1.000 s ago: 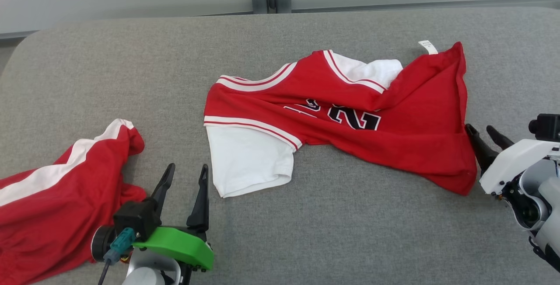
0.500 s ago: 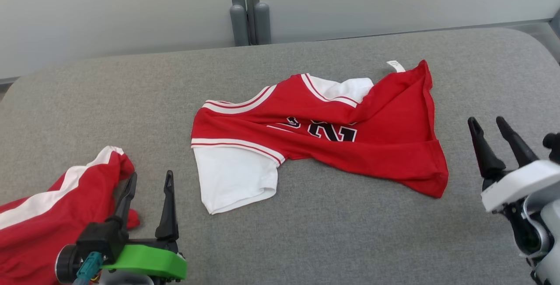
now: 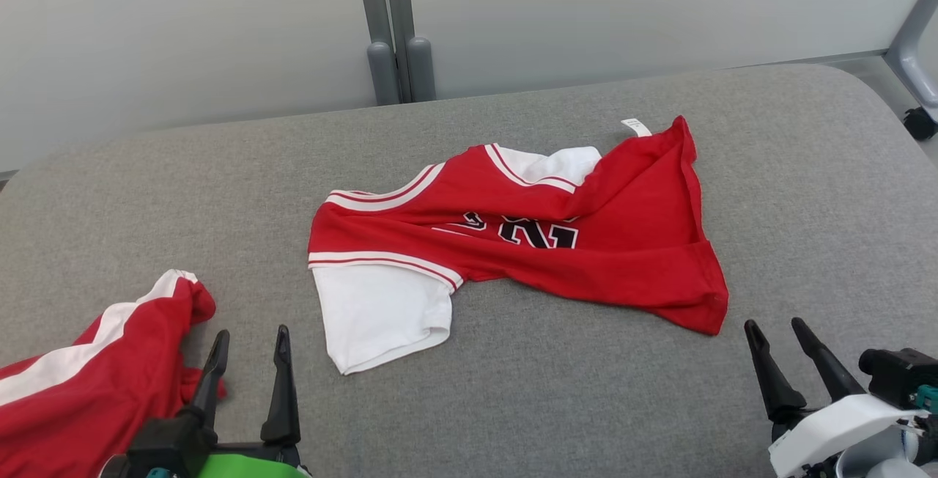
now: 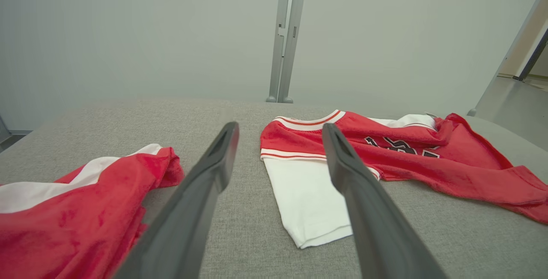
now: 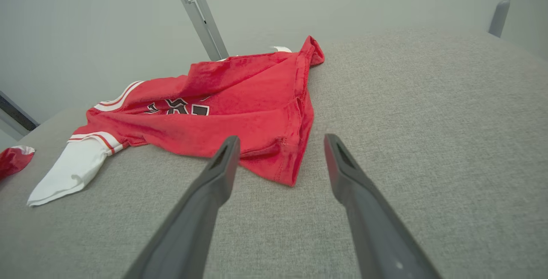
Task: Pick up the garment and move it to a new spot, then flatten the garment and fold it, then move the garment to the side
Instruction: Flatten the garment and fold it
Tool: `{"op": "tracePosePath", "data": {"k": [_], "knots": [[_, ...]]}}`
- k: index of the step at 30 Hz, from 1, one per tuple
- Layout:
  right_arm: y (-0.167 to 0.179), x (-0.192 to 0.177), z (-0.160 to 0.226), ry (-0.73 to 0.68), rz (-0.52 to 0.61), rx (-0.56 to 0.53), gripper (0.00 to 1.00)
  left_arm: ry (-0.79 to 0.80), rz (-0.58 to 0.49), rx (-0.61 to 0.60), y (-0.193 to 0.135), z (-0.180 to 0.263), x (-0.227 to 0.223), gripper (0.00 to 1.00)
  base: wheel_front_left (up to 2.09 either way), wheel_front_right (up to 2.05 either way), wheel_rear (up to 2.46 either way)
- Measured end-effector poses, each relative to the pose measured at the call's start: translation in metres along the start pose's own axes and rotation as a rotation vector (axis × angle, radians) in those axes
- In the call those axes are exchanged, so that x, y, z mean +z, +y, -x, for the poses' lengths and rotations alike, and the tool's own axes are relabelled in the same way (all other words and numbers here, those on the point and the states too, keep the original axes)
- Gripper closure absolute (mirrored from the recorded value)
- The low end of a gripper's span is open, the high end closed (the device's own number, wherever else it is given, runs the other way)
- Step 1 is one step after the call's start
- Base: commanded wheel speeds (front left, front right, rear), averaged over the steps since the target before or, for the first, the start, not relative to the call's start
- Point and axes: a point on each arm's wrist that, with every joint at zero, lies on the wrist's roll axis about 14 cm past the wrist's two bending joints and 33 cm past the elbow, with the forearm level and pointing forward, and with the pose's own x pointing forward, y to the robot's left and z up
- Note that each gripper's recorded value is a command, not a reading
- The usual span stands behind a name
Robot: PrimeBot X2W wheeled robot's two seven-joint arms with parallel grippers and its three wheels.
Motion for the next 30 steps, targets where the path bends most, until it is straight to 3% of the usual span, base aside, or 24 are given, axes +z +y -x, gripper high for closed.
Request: {"op": "tracePosePath", "data": {"k": [5,11,19,30], "knots": [[0.002,-0.016,-0.01,0.086,0.005,0.009,0.0,0.065,0.004,-0.033,-0.007,0.003,-0.018,0.0,0.0,0.0,0.0],[0.001,-0.033,-0.03,0.233,0.023,0.022,0.0,0.299,0.037,-0.082,-0.021,0.001,-0.064,0.0,0.0,0.0,0.0],[0.001,-0.036,-0.056,0.298,0.044,0.047,0.0,0.483,0.058,-0.073,-0.019,-0.014,-0.099,0.0,0.0,0.0,0.0],[-0.005,-0.058,-0.07,0.39,0.042,0.041,0.0,0.566,0.087,-0.092,-0.027,-0.033,-0.124,0.0,0.0,0.0,0.0]]}}
